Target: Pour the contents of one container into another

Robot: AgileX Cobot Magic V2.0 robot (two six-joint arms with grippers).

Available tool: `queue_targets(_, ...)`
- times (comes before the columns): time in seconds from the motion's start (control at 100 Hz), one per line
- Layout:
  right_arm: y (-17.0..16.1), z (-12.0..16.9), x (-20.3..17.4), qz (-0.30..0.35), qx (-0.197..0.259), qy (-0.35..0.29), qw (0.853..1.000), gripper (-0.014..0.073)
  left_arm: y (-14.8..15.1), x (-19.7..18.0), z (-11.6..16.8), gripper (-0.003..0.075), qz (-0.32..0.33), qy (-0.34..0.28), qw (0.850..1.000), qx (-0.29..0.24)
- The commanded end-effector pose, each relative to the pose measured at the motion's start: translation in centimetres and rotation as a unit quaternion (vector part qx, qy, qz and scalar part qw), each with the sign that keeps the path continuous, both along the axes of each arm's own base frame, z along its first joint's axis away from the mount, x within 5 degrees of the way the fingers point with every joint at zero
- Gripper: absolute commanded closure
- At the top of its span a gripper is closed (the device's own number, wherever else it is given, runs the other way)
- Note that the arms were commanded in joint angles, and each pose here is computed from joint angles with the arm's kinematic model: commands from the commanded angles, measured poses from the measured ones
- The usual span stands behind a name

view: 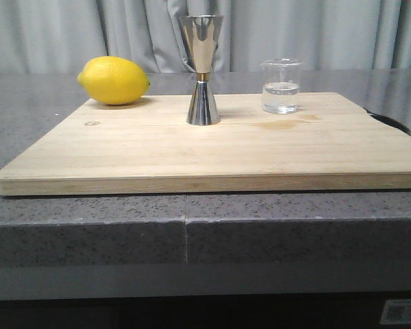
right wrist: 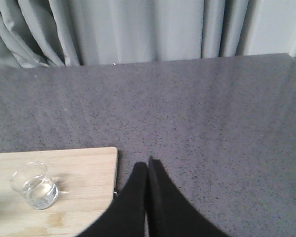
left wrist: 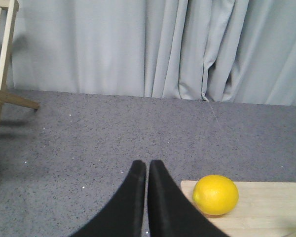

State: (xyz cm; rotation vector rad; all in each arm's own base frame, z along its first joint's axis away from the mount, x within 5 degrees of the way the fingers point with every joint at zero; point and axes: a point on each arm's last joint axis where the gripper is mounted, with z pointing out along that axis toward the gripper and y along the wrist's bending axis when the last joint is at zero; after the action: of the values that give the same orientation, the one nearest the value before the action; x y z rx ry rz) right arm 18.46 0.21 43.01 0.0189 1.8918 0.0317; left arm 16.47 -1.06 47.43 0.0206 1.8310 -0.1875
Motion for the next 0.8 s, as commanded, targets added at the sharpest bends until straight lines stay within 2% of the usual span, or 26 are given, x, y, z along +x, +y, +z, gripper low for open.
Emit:
queue_targets(0.0, -0.2, 2.0, 1.2, -0.006, -0.019, -0.022, 1.0, 0.0666, -0.1, 1.1, 1.8, 0.0739, -0.003, -0.041, 0.999, -0.013)
queue_targets(0.1, -0.2, 2.1, 3.0, -0.005, -0.02, -0.007, 1.0, 0.0667, -0.3, 2.6, 1.4, 0.0739, -0.013, -0.028, 0.999, -0.015)
queue_targets(0.24, -0.3, 1.7, 4.9, -0.007, -0.025, 0.014, 1.0, 0.0666, -0.6, 4.0, 0.7, 0.0739, -0.041, -0.018, 0.998, 0.032)
queue_targets(0.48, -0.4, 0.2, 6.9, -0.008, -0.034, 0.042, 0.999, 0.0667, -0.7, 6.0, 0.1, 0.0739, -0.072, -0.045, 0.989, 0.119)
queue_targets(0.66, -0.4, -0.1, 7.2, -0.009, -0.039, 0.047, 0.998, 0.0667, -1.2, 7.8, -0.3, 0.0739, -0.087, -0.048, 0.994, 0.049)
queue_targets(0.79, -0.6, -0.1, 7.2, -0.013, -0.056, 0.05, 0.997, 0.0667, -2.0, 9.1, -0.8, 0.0739, -0.144, -0.078, 0.982, 0.095)
